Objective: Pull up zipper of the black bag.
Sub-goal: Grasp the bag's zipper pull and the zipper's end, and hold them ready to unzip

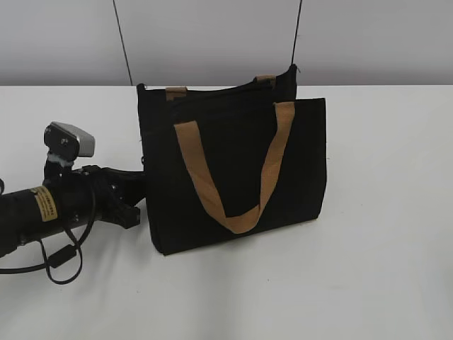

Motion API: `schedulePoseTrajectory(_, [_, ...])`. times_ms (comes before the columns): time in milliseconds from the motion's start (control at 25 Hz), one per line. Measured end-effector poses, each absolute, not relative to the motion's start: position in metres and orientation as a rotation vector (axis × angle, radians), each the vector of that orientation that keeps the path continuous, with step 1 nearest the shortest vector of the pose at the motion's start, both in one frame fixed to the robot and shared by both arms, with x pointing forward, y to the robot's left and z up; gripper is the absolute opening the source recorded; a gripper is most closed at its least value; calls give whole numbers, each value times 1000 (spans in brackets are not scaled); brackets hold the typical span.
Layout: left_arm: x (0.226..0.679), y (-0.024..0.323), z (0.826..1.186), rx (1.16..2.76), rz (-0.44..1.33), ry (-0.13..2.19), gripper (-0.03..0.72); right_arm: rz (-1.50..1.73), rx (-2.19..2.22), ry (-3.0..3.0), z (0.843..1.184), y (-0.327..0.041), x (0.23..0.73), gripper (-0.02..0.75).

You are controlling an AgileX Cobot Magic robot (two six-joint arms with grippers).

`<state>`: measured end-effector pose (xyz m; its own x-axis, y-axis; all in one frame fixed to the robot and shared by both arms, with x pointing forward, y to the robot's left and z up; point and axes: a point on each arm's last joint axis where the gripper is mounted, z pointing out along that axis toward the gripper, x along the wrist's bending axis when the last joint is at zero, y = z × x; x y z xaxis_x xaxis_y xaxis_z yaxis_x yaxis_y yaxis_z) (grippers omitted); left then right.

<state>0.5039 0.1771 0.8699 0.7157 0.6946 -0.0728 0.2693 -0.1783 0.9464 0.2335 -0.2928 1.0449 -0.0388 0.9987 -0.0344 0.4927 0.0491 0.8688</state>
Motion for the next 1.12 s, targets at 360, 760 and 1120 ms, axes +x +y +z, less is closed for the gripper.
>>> schedulePoseTrajectory(360, [501, 184, 914, 1795, 548, 767, 3, 908, 1529, 1622, 1045, -293, 233, 400])
schedulePoseTrajectory(760, [483, 193, 982, 1766, 739, 681, 2, 913, 1530, 1623, 1045, -292, 233, 400])
schedulePoseTrajectory(1120, [473, 195, 1005, 1730, 799, 622, 2, 1001, 1474, 1816, 1048, -278, 247, 400])
